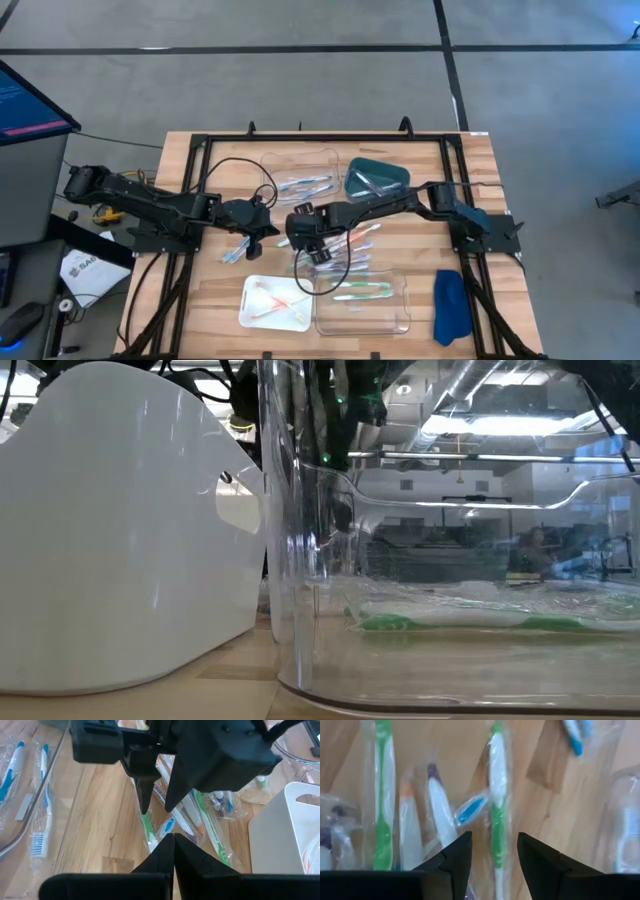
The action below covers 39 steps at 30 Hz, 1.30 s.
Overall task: Pick & Place Toothbrushes
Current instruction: Put the green toothbrush into the bottom transparent bin
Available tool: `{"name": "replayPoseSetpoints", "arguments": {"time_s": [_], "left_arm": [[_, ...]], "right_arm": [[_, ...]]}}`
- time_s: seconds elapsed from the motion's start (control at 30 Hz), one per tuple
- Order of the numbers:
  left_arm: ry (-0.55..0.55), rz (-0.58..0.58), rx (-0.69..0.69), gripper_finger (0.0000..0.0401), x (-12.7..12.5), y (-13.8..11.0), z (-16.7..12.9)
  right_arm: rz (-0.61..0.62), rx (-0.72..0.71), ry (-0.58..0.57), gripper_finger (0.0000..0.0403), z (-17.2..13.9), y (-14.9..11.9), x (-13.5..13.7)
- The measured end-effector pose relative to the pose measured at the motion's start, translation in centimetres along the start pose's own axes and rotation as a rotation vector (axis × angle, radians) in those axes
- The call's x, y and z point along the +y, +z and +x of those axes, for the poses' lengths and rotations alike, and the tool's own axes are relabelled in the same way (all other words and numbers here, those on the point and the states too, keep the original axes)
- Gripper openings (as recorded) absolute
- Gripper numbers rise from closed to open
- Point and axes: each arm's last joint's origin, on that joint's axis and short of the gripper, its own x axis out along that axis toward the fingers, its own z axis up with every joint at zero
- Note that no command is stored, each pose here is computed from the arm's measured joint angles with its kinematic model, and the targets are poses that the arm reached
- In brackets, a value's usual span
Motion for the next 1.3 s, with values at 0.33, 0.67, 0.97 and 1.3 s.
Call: {"name": "replayPoseSetpoints", "arguments": {"time_s": [0.33, 0.67, 0.97, 1.3], "left_arm": [[0.002, 0.0, 0.007, 0.0001, 0.1, -0.3, 0.1], [0.002, 0.0, 0.008, 0.0001, 0.1, -0.7, 0.2], [0.0, 0.0, 0.002, 0.0001, 0.1, -0.6, 0.3], [0.001, 0.0, 0.003, 0.0001, 0.1, -0.7, 0.3]], "right_arm": [[0.017, 0.024, 0.02, 0.0142, 2.1, -0.7, -0.5], [0.088, 0.029, 0.016, 0.0104, 2.5, -1.2, -1.4], [0.09, 0.03, 0.001, 0.0007, 2.3, -1.1, -1.5], [0.092, 0.099, -0.046, 0.0001, -0.3, -1.5, -1.9]]}}
